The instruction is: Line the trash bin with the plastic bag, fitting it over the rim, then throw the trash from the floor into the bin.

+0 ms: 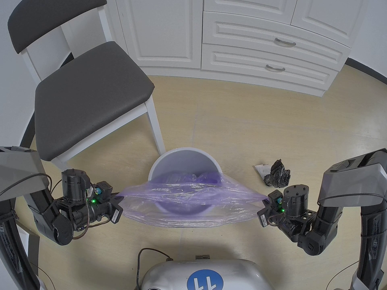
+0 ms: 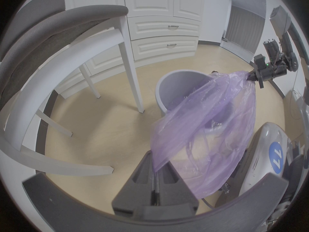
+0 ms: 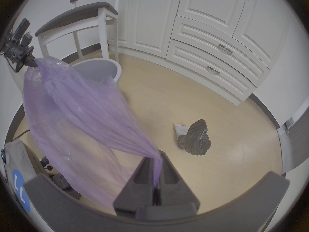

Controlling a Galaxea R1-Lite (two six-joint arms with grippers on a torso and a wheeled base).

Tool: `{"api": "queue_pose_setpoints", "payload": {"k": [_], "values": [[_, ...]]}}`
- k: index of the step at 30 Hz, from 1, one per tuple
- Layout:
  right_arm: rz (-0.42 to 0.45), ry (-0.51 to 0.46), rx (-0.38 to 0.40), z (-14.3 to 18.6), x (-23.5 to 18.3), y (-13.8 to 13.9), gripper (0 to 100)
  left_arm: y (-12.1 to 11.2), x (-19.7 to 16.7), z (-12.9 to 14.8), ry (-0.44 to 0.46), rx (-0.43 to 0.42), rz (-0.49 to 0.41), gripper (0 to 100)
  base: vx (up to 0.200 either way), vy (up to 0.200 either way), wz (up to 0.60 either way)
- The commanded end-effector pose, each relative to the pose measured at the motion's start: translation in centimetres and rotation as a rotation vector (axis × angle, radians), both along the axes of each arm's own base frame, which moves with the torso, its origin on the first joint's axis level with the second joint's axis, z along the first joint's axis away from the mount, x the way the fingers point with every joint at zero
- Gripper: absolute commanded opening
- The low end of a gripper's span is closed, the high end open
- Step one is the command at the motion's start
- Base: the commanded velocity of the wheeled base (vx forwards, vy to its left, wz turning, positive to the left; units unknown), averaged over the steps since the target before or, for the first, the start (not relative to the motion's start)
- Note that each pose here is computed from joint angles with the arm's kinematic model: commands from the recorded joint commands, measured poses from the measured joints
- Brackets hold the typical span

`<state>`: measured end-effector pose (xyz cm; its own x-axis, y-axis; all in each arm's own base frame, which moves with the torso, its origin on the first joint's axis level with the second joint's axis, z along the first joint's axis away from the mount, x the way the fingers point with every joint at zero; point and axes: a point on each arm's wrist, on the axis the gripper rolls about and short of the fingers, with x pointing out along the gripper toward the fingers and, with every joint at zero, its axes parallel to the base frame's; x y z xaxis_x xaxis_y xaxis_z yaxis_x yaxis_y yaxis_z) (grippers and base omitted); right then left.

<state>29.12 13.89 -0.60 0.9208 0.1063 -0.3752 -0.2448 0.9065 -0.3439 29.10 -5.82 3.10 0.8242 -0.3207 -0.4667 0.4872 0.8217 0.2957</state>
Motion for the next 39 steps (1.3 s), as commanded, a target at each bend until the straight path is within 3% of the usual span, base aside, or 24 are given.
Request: {"api": "queue_pose_setpoints", "payload": {"k": [1,8,13,21,27,34,39], "values": [[0.022,0.023,-0.023,-0.3,-0.6,-0.1,0,-0.1,-0.2,-1.0,0.033,0.019,-0.012,0,0.000,0.000,0.00],[0.022,0.031,-0.030,-1.6,0.1,0.1,0,-0.8,0.5,-2.4,0.045,0.022,-0.027,0,0.000,0.000,0.00],[0.017,-0.029,-0.001,-2.6,1.5,0.8,0,-1.9,1.1,-3.3,-0.019,0.009,-0.038,0,0.000,0.000,0.00],[0.022,-0.094,0.043,-3.0,2.7,1.8,0,-3.2,2.4,-3.7,-0.137,-0.032,0.032,0,0.000,0.000,0.00],[0.015,-0.161,0.180,-1.8,3.8,3.7,0,-3.9,3.0,-2.8,-0.186,-0.098,0.038,0,0.000,0.000,0.00],[0.008,-0.228,0.270,-0.4,5.2,4.6,0,-4.1,3.9,-1.9,-0.219,-0.152,0.054,0,0.000,0.000,0.00],[-0.015,-0.293,0.356,1.6,5.9,5.2,0,-3.9,4.0,0.0,-0.268,-0.199,0.118,0,0.000,0.000,0.00]]}}
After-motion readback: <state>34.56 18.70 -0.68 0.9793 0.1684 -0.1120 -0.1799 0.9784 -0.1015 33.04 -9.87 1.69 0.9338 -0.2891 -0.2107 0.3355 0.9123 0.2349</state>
